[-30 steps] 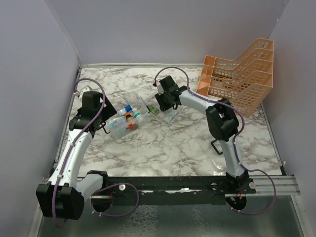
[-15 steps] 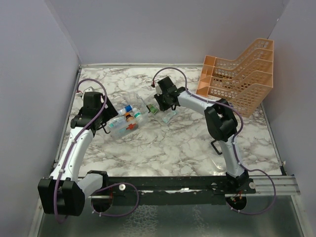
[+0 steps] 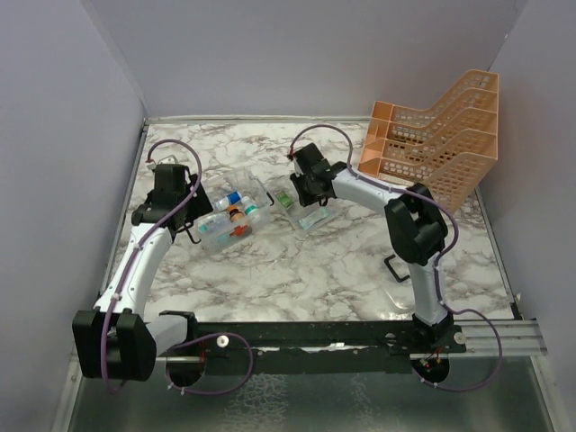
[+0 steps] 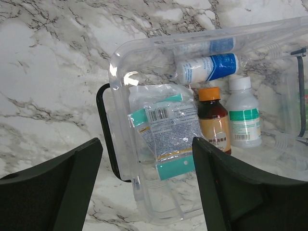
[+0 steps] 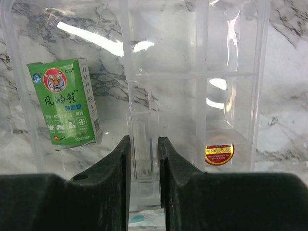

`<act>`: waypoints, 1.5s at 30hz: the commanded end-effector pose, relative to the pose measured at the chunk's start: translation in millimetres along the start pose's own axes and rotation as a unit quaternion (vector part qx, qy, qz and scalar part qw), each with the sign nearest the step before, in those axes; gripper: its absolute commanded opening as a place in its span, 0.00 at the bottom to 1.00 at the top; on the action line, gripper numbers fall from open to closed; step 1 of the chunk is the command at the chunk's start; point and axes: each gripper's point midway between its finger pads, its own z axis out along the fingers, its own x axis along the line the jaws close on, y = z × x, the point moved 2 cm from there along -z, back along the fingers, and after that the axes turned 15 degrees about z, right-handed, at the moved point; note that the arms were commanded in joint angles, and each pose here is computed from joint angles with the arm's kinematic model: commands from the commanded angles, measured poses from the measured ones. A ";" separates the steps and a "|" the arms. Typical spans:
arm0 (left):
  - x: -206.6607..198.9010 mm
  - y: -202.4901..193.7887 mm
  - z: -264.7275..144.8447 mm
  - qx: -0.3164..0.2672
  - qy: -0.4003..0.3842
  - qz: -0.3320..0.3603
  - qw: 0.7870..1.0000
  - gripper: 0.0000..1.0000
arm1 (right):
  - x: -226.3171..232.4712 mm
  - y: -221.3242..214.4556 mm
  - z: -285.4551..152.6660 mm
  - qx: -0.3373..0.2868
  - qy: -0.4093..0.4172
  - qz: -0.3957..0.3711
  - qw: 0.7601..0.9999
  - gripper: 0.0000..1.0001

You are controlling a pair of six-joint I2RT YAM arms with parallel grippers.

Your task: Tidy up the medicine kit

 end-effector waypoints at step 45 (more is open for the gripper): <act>-47.6 -15.2 24.4 -0.011 -0.180 0.159 0.971 0.18 | -20.0 47.8 -155.1 -0.123 -0.062 0.104 0.985 0.04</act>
